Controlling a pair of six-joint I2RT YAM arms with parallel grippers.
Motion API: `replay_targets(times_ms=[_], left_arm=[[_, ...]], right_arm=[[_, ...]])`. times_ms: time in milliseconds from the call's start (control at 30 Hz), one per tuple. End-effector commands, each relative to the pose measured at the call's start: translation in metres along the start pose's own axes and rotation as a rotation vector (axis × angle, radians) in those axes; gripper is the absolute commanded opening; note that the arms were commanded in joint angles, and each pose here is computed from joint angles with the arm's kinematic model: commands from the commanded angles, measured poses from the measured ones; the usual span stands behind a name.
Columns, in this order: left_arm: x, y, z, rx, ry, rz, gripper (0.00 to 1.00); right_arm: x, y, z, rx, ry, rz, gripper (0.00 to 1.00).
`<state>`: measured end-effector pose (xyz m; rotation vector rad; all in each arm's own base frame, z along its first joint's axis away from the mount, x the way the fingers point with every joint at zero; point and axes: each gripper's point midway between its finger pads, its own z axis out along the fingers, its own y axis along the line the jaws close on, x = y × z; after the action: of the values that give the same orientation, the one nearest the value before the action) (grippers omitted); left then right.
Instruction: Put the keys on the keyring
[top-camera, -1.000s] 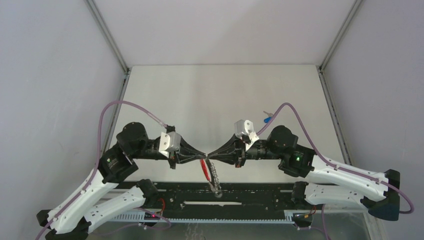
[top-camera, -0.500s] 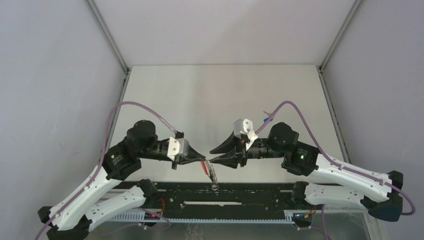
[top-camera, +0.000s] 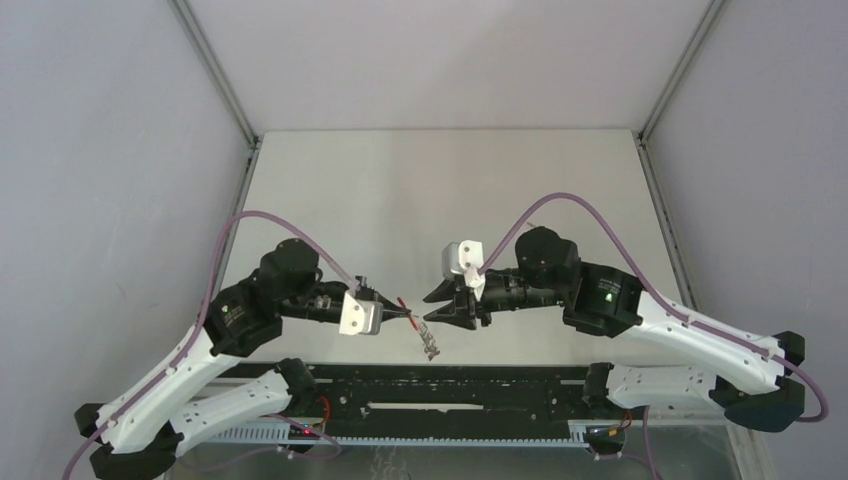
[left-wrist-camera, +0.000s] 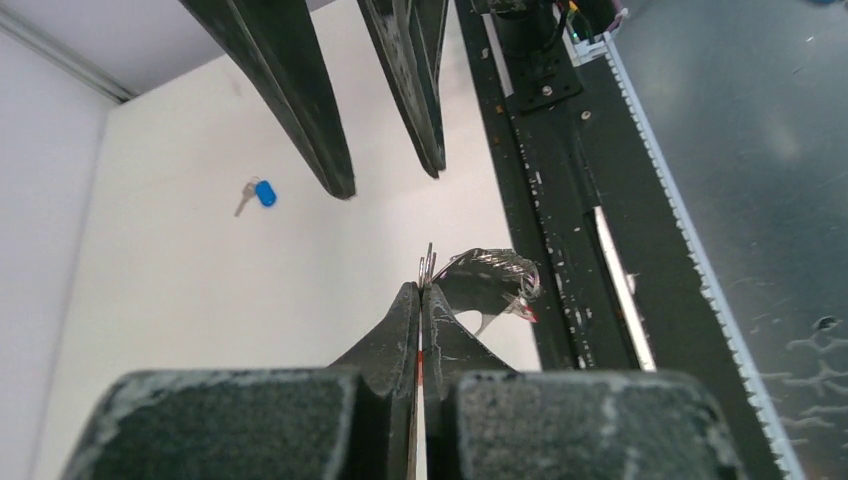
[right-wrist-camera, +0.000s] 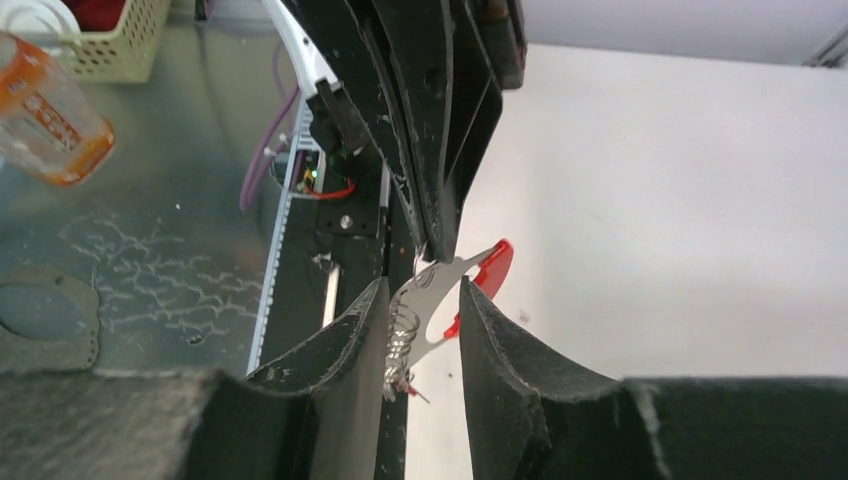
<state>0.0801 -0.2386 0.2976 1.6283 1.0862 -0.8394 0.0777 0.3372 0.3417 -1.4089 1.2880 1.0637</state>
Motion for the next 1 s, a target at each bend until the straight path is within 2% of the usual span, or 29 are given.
replay_targets(times_ms=[0, 233, 667, 967], left_arm=[[-0.022, 0.013, -0.009, -0.048, -0.03, 0.19, 0.0], [-0.022, 0.014, -0.007, -0.053, -0.023, 0.317, 0.0], [-0.025, 0.014, -0.007, -0.058, -0.029, 0.318, 0.0], [-0.027, 0.014, -0.006, -0.065, -0.042, 0.306, 0.0]], right_arm=[[0.002, -0.004, -0.002, 0.052, 0.055, -0.087, 0.39], [-0.004, -0.003, 0.008, 0.125, 0.059, -0.186, 0.36], [-0.006, -0.008, 0.023, 0.183, 0.06, -0.22, 0.32], [-0.005, -0.008, 0.03, 0.177, 0.055, -0.201, 0.0]])
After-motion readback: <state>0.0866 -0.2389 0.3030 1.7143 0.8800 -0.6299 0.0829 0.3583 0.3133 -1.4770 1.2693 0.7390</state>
